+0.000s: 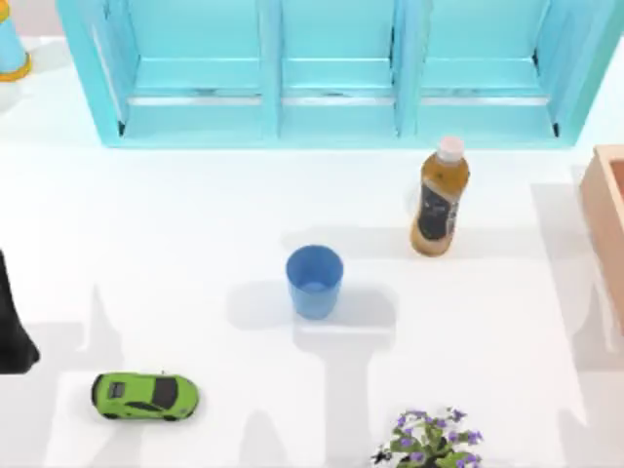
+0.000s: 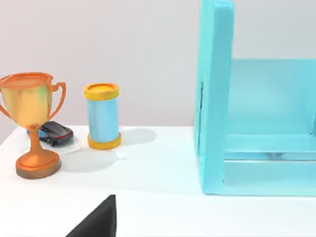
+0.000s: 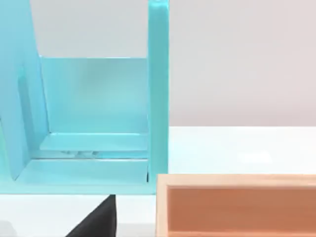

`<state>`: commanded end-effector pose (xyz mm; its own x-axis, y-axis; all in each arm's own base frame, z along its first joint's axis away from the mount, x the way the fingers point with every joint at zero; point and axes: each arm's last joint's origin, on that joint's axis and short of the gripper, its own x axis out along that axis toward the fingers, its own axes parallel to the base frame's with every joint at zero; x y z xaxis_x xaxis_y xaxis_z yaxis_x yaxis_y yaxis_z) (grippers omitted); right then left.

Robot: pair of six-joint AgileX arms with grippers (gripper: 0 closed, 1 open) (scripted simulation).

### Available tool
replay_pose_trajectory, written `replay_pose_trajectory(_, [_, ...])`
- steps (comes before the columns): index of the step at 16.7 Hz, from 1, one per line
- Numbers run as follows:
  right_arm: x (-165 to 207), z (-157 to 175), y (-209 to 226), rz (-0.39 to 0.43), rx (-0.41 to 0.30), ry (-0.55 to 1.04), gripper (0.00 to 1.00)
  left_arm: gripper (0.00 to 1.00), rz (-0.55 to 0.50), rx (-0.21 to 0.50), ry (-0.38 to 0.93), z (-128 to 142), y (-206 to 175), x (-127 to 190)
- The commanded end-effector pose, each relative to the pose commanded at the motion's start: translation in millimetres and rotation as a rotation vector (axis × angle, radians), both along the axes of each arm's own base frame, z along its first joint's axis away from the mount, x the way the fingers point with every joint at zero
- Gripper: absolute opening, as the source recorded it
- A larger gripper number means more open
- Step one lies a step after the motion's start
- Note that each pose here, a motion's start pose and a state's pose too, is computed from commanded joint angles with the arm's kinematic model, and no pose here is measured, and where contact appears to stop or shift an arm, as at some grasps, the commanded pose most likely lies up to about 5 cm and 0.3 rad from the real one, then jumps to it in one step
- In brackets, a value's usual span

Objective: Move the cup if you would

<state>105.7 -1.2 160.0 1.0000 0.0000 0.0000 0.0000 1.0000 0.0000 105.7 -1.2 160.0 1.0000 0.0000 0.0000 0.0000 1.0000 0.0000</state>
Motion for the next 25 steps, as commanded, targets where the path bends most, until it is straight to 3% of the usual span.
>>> replay_pose_trajectory(5, [0, 0, 0, 0.000, 0.000, 0.000, 1.00, 1.00, 0.010, -0.037, 0.054, 9, 0, 1])
replay_pose_trajectory(11, [0, 0, 0, 0.000, 0.000, 0.000, 1.00, 1.00, 0.063, -0.211, 0.373, 68, -3, 23])
replay_pose_trajectory(14, [0, 0, 0, 0.000, 0.000, 0.000, 1.00, 1.00, 0.103, -0.288, 0.615, 103, -11, 64])
replay_pose_trajectory(17, [0, 0, 0, 0.000, 0.000, 0.000, 1.00, 1.00, 0.150, -0.320, 0.890, 119, -33, 129])
replay_pose_trajectory(21, [0, 0, 0, 0.000, 0.000, 0.000, 1.00, 1.00, 0.189, -0.285, 1.195, 108, -85, 207])
replay_pose_trajectory(25, [0, 0, 0, 0.000, 0.000, 0.000, 1.00, 1.00, 0.162, -0.203, 1.377, 96, -156, 245])
